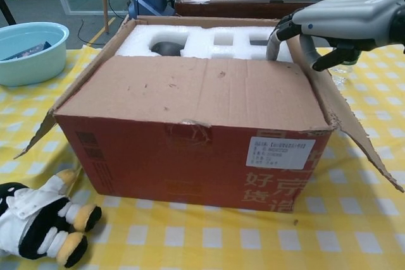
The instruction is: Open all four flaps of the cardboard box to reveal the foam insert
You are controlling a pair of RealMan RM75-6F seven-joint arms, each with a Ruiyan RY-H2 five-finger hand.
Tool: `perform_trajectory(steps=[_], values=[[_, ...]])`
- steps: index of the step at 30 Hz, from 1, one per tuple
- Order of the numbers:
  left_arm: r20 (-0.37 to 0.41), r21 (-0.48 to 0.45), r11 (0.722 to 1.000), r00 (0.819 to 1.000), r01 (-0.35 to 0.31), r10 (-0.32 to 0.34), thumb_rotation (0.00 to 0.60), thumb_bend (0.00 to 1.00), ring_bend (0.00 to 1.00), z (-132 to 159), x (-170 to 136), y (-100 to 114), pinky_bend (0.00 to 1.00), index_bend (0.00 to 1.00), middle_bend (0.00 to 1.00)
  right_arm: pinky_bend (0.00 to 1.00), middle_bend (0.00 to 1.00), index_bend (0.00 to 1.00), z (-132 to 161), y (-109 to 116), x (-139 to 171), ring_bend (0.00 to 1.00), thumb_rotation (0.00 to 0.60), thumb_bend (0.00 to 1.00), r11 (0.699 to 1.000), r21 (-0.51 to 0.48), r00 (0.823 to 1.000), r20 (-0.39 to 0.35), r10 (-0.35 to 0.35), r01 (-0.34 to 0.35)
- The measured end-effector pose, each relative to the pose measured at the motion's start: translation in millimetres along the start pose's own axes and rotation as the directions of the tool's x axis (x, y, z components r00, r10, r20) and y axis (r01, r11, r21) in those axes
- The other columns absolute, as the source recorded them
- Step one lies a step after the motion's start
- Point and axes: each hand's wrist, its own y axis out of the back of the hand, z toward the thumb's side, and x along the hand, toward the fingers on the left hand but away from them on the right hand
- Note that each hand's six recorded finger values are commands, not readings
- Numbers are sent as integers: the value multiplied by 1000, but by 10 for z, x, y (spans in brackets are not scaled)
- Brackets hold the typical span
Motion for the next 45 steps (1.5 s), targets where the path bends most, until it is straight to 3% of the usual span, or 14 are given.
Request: perform_trajectory(steps=[7, 13, 19, 22, 25, 28, 31, 35, 41, 45], values=[[6, 2, 1000, 1000, -3, 3, 354, 397, 119, 20, 16, 1, 0, 375, 257, 40, 201, 313, -8, 78, 99, 84, 600, 1000, 994, -105, 1000, 8, -16, 16], [17, 5, 1000, 1000, -4, 3, 353, 397, 118, 61, 32, 1, 0, 373, 256, 40, 201, 313, -58, 186, 248, 84, 600, 1000, 968, -248, 999, 28, -42, 48], [28, 9, 1000, 1000, -1, 0, 352, 397, 118, 108, 35, -5, 0, 374, 254, 40, 201, 313, -127, 220, 396, 84, 600, 1000, 901, -429, 998, 51, -44, 62], [34, 12, 1000, 999, 6, -6, 354, 396, 118, 138, 31, -17, 0, 373, 253, 40, 201, 313, -156, 213, 469, 84, 600, 1000, 843, -534, 998, 57, -36, 60], [40, 13, 1000, 999, 4, -5, 353, 397, 118, 163, 28, -14, 0, 372, 253, 40, 201, 313, -186, 199, 543, 84, 600, 1000, 764, -643, 998, 58, -27, 58], [44, 14, 1000, 999, 3, -4, 353, 397, 118, 184, 28, -13, 0, 371, 253, 40, 201, 313, -213, 181, 615, 84, 600, 1000, 663, -747, 998, 55, -20, 54], [49, 17, 1000, 999, 6, -7, 353, 397, 118, 205, 28, -19, 0, 370, 253, 40, 201, 313, -226, 162, 680, 84, 600, 1000, 543, -839, 999, 42, -17, 45], [54, 21, 1000, 998, 13, -14, 353, 397, 118, 233, 26, -33, 0, 369, 253, 40, 201, 313, -222, 137, 754, 84, 600, 1000, 354, -935, 1000, 5, -18, 11], [56, 25, 1000, 998, 17, -19, 355, 397, 118, 255, 17, -39, 0, 368, 252, 40, 201, 313, -191, 90, 850, 84, 600, 1000, 90, -993, 996, -81, -35, -78], [58, 27, 999, 998, 18, -20, 353, 397, 118, 264, 7, -43, 0, 368, 251, 40, 201, 313, -169, 41, 919, 84, 600, 1000, -30, -987, 987, -154, -47, -156]])
